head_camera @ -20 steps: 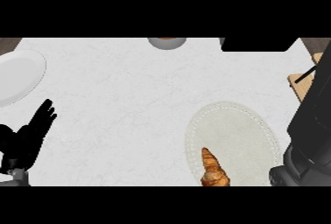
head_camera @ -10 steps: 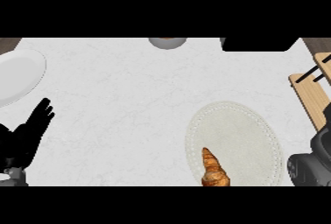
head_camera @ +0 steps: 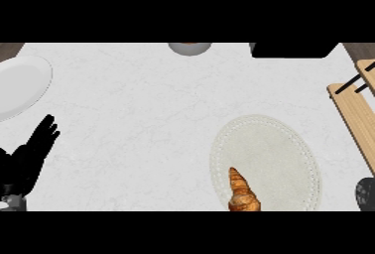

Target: Pick the squash from the placemat and place it in the tiered shelf

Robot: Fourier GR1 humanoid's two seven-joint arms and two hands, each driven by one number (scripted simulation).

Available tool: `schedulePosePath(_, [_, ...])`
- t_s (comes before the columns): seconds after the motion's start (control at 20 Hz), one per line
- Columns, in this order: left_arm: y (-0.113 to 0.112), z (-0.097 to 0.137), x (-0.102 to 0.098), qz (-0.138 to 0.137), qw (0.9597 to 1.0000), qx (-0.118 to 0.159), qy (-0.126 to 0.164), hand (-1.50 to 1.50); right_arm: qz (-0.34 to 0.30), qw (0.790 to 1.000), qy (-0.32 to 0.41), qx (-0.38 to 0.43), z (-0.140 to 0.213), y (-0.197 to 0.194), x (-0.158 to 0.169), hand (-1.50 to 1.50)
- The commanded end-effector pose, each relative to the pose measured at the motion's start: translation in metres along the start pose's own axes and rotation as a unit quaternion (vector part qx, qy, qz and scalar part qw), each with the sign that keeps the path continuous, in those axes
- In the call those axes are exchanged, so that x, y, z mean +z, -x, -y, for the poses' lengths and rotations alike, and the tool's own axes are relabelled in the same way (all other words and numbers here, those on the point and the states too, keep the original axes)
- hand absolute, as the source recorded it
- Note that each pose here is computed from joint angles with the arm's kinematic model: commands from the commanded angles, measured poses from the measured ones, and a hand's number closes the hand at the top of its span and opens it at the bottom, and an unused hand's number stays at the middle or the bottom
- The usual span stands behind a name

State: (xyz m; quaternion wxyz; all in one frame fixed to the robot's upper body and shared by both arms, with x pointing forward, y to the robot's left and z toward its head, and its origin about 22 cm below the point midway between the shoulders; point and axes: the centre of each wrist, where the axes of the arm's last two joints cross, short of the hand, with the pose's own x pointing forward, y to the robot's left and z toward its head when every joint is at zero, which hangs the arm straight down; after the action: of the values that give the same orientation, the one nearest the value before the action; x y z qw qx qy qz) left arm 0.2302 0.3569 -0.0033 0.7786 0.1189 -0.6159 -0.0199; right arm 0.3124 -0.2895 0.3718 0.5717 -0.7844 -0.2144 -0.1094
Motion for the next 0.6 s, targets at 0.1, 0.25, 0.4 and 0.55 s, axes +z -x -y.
schedulePosePath(0.1, [0.011, 0.006, -0.009, 0.001, 1.0000, -0.001, 0.001, 0.00, -0.050, 0.998, -0.007, -0.033, -0.029, 0.023, -0.024, 1.50])
schedulePosePath(0.25, [-0.003, 0.010, 0.010, -0.001, 1.0000, 0.005, -0.001, 0.00, -0.059, 0.998, -0.007, -0.023, -0.049, 0.045, -0.044, 1.50])
schedulePosePath(0.4, [-0.001, -0.001, 0.002, -0.006, 1.0000, 0.005, 0.003, 0.00, -0.112, 0.992, 0.017, -0.049, -0.051, 0.049, -0.058, 1.50])
schedulePosePath(0.55, [-0.003, -0.009, 0.005, -0.004, 1.0000, 0.001, 0.008, 0.00, -0.118, 0.992, 0.010, -0.035, -0.062, 0.047, -0.052, -1.50])
